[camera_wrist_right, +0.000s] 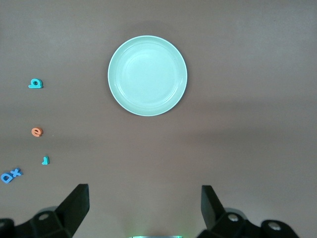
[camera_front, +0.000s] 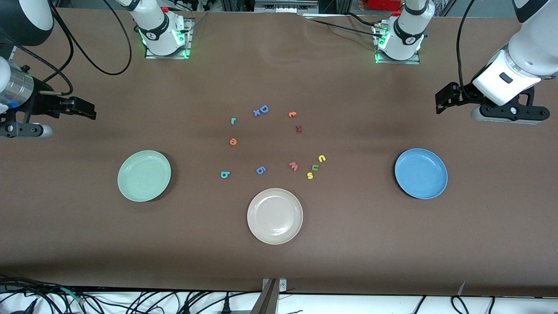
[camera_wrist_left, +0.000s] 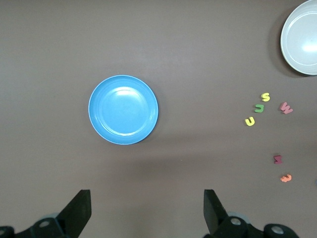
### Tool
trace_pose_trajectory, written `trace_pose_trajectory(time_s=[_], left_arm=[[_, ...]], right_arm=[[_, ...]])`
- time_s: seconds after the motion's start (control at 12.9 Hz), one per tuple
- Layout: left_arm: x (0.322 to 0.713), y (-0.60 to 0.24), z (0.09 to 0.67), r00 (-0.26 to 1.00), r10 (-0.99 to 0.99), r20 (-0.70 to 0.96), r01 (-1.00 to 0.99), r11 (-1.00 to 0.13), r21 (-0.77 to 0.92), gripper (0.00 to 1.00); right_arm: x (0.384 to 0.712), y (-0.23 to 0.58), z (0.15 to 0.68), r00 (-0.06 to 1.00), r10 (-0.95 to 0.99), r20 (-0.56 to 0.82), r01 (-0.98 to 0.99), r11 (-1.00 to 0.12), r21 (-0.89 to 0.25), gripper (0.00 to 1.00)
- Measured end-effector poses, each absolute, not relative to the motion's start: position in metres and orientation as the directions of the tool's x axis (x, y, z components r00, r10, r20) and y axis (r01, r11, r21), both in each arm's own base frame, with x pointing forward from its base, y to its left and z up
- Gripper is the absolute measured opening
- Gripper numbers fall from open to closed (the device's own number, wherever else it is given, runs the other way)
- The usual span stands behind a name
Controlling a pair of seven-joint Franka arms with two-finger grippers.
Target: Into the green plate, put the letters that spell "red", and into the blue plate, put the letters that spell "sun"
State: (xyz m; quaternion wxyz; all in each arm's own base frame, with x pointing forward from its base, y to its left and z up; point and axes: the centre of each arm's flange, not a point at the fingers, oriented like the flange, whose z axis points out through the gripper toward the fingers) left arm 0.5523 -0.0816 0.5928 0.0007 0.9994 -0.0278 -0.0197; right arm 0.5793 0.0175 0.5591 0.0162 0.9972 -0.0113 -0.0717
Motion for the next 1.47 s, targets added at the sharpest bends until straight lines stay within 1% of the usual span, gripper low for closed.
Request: trace_pose_trajectory(time_s=[0.85,1.24,1.47], left_arm=[[0.552,-0.082,0.593,0.998,-0.056,-0.040,-0.056,-0.998,0.002,1.00],[0.552,-0.082,0.593,0.998,-0.056,-0.040,-0.056,-0.998,0.002,1.00],[0.552,-0.082,0.593,0.998,-0.056,-0.040,-0.056,-0.998,0.002,1.00]], right_arm=[[0.579,0.017,0.557,0.988,-0.025,-0.154,-0.020,-0.999,0.035,1.00],[0.578,0.020,0.546,0.981,-0.022,-0.192,-0.016,-0.999,0.034,1.00],[0.582,0.029,0.531,0.975,-0.009,-0.221,-0.002,-0.999,0.034,1.00]])
